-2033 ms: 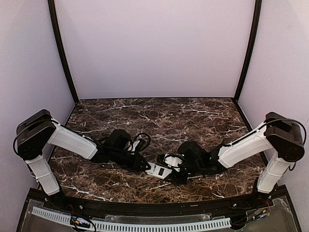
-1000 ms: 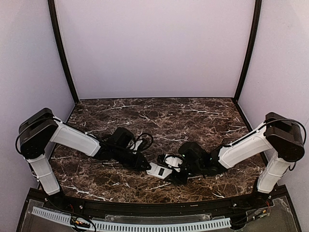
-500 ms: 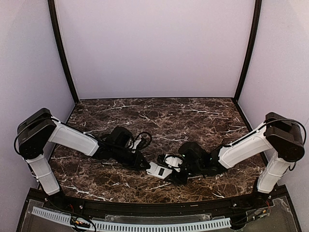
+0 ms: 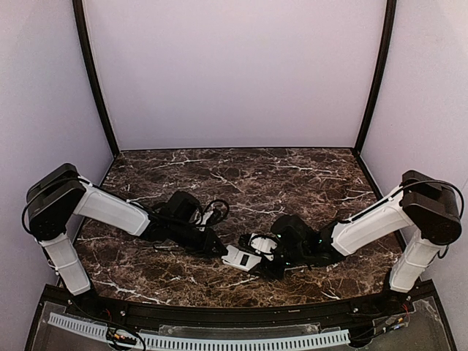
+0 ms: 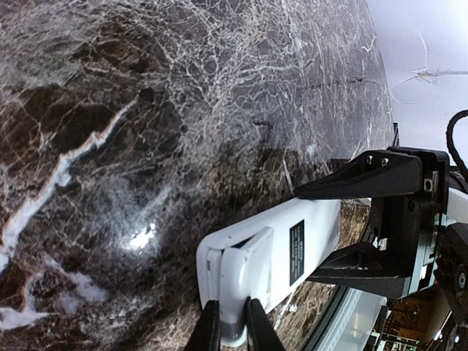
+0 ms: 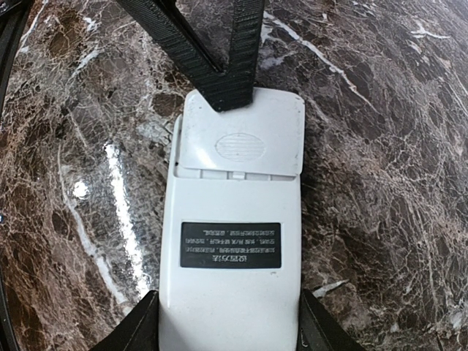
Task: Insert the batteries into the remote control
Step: Place the battery cover on the remote control without the battery cover.
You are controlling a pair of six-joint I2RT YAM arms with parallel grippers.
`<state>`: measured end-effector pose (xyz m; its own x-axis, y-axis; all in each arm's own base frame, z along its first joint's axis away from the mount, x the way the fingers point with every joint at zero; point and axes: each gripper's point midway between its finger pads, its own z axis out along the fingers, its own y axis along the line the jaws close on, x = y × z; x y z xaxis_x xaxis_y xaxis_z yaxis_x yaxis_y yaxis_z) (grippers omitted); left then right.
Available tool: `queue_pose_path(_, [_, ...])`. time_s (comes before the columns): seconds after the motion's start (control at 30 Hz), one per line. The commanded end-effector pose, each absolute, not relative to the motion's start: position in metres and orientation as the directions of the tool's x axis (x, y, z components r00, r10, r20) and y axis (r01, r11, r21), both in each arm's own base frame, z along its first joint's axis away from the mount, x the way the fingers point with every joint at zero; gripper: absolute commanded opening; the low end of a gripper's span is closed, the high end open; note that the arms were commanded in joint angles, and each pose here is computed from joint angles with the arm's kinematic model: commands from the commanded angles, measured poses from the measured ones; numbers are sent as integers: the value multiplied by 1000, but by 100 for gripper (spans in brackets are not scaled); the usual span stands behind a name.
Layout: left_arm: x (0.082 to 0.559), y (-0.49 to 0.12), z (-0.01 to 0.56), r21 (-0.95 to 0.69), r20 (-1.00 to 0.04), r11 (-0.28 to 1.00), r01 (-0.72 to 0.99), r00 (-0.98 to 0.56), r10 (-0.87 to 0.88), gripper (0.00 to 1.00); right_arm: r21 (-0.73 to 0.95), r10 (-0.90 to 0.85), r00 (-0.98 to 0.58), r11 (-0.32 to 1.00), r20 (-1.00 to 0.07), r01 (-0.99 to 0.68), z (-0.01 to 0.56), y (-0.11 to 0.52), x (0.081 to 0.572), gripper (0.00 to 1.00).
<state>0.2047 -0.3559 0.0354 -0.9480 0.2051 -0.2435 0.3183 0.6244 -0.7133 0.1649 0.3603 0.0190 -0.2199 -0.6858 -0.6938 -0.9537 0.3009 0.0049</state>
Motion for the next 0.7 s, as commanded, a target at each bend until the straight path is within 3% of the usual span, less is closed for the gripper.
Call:
queue_pose_path(0.0, [177, -342, 1, -694, -111, 675, 250, -964, 243, 12, -11, -689, -205, 296, -695, -955, 17, 358, 162, 2])
queue_pose_path(0.67, [176, -343, 0, -697, -137, 661, 278, -957, 257, 19, -7, -693, -210, 296, -690, -955, 14, 358, 161, 2])
